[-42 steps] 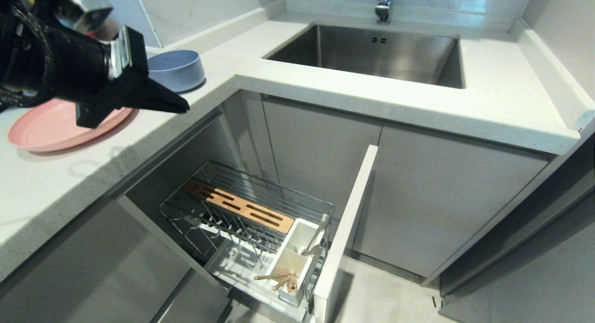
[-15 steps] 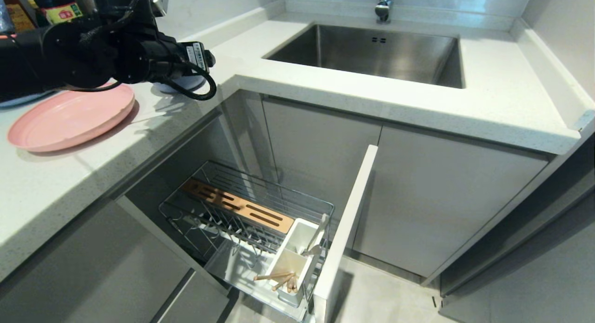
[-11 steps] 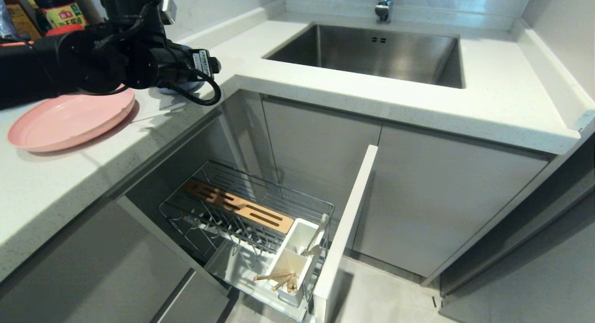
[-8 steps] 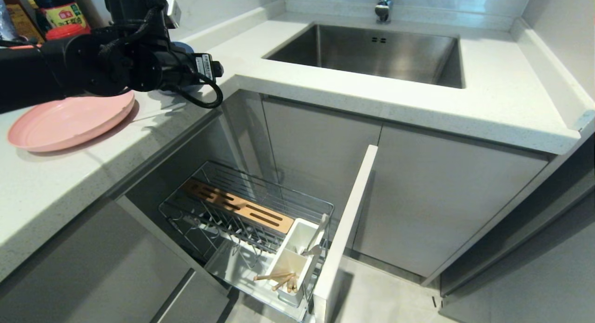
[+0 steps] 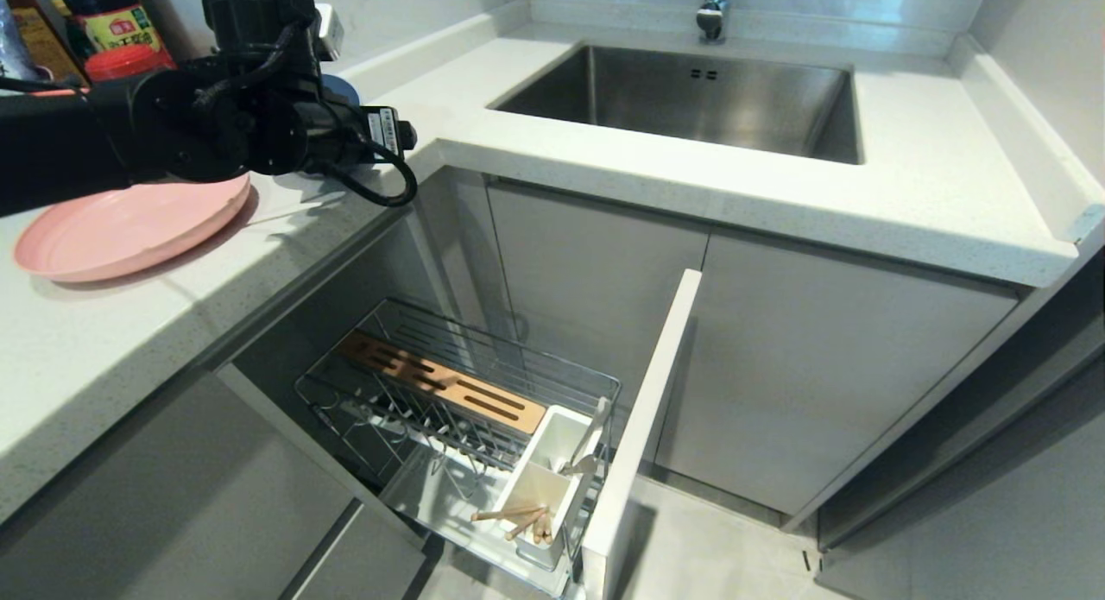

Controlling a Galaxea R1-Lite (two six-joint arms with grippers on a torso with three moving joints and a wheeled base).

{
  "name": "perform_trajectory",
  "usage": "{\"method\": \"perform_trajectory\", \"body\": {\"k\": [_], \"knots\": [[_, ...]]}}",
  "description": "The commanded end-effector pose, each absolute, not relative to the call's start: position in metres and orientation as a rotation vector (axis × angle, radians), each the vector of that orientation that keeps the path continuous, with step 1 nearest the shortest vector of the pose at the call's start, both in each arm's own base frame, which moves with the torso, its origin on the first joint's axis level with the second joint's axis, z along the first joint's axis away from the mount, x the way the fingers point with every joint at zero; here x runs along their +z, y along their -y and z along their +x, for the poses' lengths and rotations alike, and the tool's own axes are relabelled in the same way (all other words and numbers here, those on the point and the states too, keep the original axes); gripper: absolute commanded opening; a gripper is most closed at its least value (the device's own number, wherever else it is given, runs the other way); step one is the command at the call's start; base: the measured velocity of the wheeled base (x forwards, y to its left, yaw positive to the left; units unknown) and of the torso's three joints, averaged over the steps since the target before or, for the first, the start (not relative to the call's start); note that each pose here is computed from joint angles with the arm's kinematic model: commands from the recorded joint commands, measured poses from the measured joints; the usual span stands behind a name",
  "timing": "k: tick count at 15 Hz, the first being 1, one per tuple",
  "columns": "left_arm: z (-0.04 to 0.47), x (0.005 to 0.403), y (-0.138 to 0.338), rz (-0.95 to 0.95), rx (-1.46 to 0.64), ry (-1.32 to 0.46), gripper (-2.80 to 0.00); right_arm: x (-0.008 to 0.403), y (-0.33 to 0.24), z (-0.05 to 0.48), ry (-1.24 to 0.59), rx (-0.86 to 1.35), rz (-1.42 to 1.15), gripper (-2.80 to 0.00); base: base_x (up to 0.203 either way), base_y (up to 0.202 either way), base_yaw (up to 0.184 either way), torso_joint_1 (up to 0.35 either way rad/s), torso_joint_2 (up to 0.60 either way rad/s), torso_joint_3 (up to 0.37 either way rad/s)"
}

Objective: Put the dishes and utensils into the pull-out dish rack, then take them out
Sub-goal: Pick up the bowl and place it in the cupboard

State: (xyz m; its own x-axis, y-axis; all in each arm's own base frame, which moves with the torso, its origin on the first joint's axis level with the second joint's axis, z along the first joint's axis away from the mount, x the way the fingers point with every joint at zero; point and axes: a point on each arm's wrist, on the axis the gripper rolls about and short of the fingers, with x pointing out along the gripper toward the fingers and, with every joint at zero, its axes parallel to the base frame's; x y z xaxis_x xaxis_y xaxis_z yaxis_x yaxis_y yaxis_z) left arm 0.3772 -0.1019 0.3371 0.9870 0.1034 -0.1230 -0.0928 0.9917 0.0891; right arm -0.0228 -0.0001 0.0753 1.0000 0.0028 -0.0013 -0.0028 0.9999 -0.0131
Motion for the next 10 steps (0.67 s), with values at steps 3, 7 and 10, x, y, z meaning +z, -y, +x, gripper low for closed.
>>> {"method": "perform_trajectory", "body": {"k": [3,7,10], "knots": [[0.3774,0.3367,0.1018,0.087,0.103,-0.130,-2.80,0.0753,0.0001,-0.0228,-0.002,0.002,-0.014,-2.80,0.000,0.000,0.000,0.000,0.00,0.000],[0.3763,0.3372,0.1020,0.087,0.102,-0.131,-2.80,0.0753,0.0001,-0.0228,-0.002,0.003,-0.014,-2.80,0.000,0.000,0.000,0.000,0.00,0.000],[0.3749,0.3385,0.1023,0.081,0.100,-0.129,-2.80,0.0753,0.0001,-0.0228,-0.002,0.003,-0.014,-2.80,0.000,0.000,0.000,0.000,0.00,0.000]]}}
